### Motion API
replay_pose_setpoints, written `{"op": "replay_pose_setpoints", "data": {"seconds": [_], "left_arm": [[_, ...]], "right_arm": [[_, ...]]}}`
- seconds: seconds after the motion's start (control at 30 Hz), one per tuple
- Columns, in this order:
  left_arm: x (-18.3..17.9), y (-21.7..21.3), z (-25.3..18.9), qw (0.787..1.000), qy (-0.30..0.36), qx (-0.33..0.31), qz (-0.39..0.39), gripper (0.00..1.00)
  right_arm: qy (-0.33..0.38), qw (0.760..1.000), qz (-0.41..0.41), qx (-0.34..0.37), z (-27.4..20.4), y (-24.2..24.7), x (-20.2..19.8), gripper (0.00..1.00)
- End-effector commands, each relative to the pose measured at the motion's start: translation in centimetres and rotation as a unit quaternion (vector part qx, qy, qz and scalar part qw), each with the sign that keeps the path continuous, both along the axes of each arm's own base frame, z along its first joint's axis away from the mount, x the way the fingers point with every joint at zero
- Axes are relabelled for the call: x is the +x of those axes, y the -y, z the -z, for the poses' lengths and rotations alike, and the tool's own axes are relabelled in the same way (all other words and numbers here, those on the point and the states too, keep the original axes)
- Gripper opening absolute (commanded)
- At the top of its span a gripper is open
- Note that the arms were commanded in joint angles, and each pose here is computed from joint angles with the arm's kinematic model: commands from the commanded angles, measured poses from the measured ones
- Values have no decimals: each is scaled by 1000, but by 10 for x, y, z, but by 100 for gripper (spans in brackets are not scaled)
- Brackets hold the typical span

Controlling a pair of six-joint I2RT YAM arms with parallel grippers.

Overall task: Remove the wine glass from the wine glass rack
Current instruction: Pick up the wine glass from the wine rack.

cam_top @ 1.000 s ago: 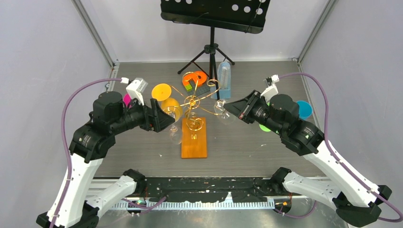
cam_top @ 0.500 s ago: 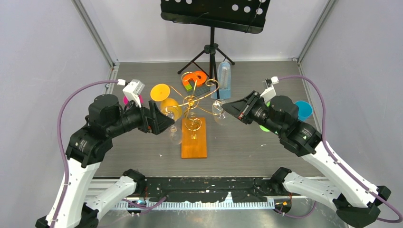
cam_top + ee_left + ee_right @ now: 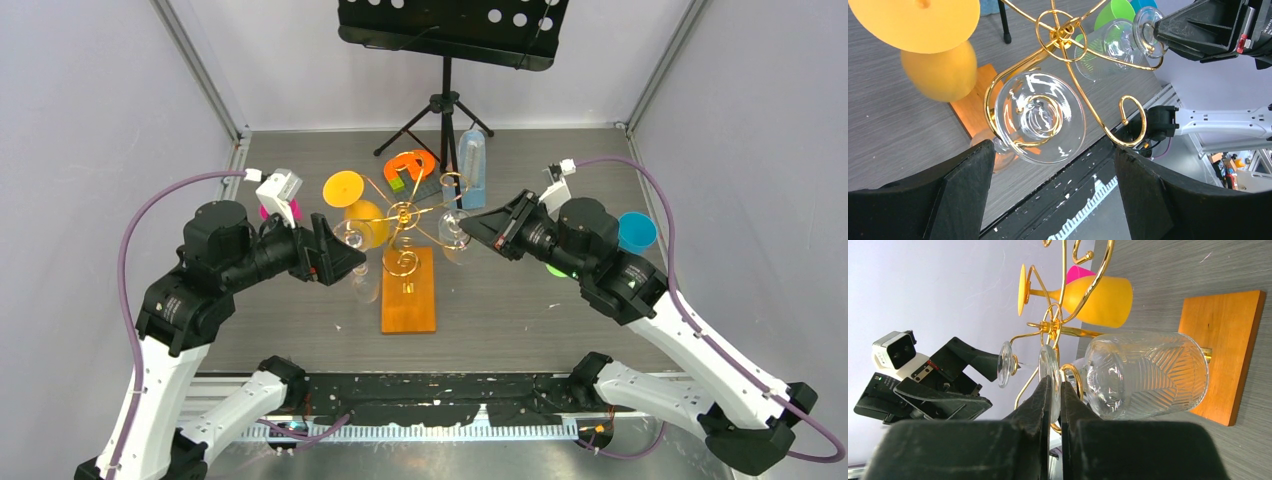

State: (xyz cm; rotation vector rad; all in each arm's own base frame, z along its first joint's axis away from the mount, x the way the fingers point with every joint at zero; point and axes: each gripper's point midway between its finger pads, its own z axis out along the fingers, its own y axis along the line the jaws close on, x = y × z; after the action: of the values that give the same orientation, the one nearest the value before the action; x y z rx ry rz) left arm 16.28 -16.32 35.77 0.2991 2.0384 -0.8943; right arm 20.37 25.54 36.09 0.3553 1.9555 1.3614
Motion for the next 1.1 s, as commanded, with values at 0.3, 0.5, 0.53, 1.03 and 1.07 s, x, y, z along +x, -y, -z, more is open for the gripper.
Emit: {"op": "replay_pose_setpoints", "data": {"seconds": [0.3, 0.5, 0.53, 1.03, 1.07], "left_arm": [[3, 2, -11, 1000, 16, -12, 0, 87], [3, 1, -11, 1000, 18, -11, -1, 87], [3, 1, -11, 1000, 18, -11, -1, 87], [2, 0, -12, 1000, 18, -7, -2, 87], [2, -1, -12, 1000, 17, -7, -3, 87]], "right_arm": [[48, 998, -5, 38, -42, 15, -20, 6], [46, 998, -14, 40, -41, 16, -26, 6], [45, 998, -18, 40, -40, 15, -26, 6], [43, 995, -74, 41, -47, -16, -31, 6], [44, 995, -75, 42, -48, -17, -31, 6]]}}
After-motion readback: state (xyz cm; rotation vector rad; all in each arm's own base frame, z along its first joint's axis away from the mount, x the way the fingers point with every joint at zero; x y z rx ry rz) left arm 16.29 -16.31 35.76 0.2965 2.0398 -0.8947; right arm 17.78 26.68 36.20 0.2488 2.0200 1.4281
